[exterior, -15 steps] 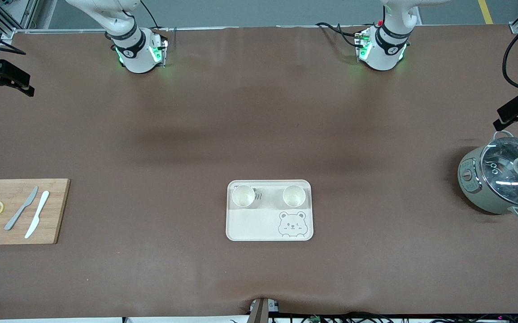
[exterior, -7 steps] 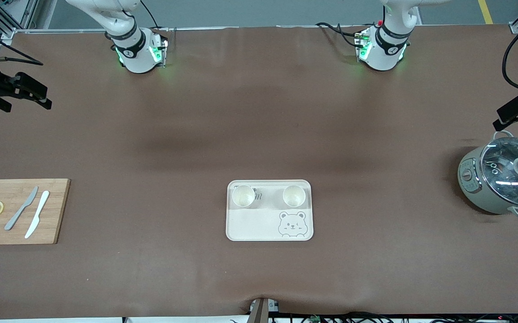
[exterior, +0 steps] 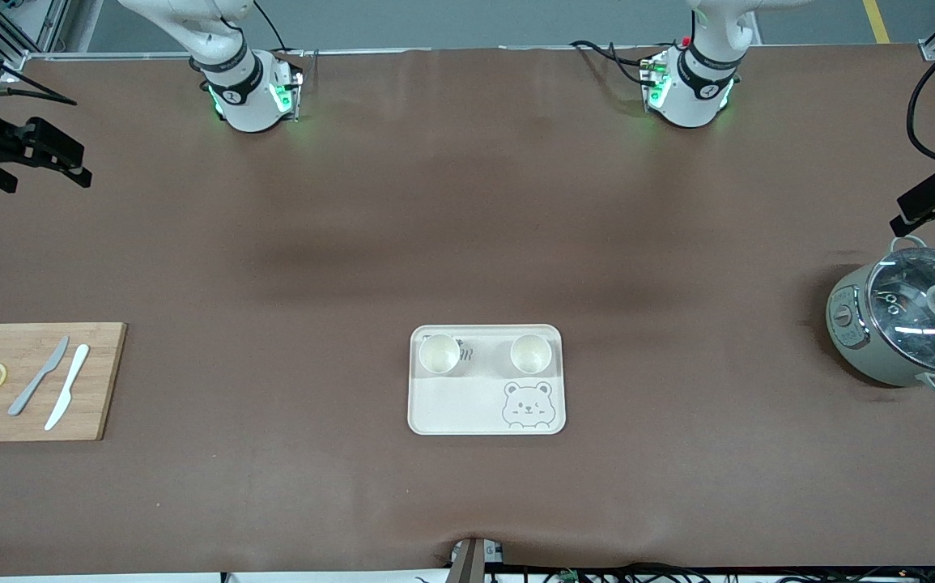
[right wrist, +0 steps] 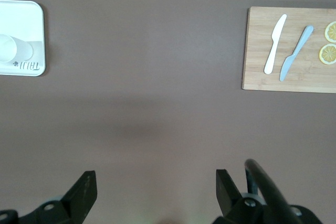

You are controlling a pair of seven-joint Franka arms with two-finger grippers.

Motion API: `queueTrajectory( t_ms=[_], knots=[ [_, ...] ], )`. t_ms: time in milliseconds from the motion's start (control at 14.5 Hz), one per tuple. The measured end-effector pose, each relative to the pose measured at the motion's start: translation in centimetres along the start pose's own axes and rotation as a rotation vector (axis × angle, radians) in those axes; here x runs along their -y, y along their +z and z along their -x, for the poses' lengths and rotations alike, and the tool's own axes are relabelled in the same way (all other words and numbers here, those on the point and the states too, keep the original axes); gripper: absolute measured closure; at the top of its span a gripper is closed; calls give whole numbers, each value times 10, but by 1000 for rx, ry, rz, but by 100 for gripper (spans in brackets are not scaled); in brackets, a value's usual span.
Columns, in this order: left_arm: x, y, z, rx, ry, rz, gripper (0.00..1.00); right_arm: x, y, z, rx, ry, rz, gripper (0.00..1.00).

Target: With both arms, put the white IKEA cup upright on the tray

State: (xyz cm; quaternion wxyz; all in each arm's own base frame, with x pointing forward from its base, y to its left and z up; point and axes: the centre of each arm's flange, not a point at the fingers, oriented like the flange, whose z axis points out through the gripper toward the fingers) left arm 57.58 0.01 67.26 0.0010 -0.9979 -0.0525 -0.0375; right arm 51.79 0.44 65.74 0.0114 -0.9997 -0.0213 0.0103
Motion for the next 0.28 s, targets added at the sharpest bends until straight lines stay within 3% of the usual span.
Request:
queueTrajectory(
  t_ms=[275],
  knots=[
    [0,0,0,1,0,1,0,-24,7,-6,0,33,-14,0]
  ],
)
